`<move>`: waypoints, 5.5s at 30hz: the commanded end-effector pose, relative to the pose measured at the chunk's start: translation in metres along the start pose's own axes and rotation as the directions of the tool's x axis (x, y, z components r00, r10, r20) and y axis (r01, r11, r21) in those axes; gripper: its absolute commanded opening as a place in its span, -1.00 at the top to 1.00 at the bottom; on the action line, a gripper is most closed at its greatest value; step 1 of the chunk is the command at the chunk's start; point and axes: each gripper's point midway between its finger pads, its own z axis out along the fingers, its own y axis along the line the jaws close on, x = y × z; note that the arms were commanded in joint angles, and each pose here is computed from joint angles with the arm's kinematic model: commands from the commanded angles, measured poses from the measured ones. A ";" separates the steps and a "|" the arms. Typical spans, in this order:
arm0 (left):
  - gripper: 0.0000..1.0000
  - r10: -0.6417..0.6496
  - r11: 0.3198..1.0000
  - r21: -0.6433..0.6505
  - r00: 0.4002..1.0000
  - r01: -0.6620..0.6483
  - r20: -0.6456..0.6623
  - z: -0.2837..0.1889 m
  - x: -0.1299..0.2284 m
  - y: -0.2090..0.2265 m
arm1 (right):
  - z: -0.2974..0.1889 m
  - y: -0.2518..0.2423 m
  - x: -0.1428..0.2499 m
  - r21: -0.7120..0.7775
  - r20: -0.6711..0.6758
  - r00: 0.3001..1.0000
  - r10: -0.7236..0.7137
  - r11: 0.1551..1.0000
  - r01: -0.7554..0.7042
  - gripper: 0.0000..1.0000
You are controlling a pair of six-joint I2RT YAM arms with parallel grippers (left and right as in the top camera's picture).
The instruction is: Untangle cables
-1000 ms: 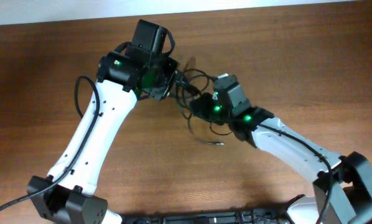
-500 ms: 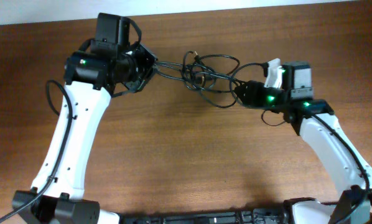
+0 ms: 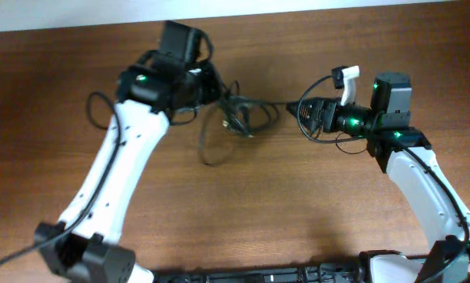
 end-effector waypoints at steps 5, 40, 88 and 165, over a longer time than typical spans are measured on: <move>-0.76 -0.039 0.993 -0.113 0.999 0.042 0.034 0.024 -0.016 0.025 | -0.020 -0.063 0.065 0.382 -0.106 0.950 0.293 0.894 -0.233 -0.97; -0.99 -0.095 0.991 -0.117 0.967 0.069 -0.238 0.107 0.053 0.001 | 0.048 -0.100 0.047 0.296 -0.482 0.843 -0.237 0.862 0.411 0.92; 0.33 -0.364 0.837 -0.546 0.779 0.034 -0.511 0.155 0.111 0.181 | -0.171 0.019 -0.190 0.624 0.066 0.951 -0.303 0.756 0.198 0.49; 0.39 -0.424 0.681 -0.731 0.835 0.038 -0.351 0.148 0.106 0.242 | -0.108 -0.111 -0.113 0.758 -0.162 0.982 0.093 0.649 0.063 -0.33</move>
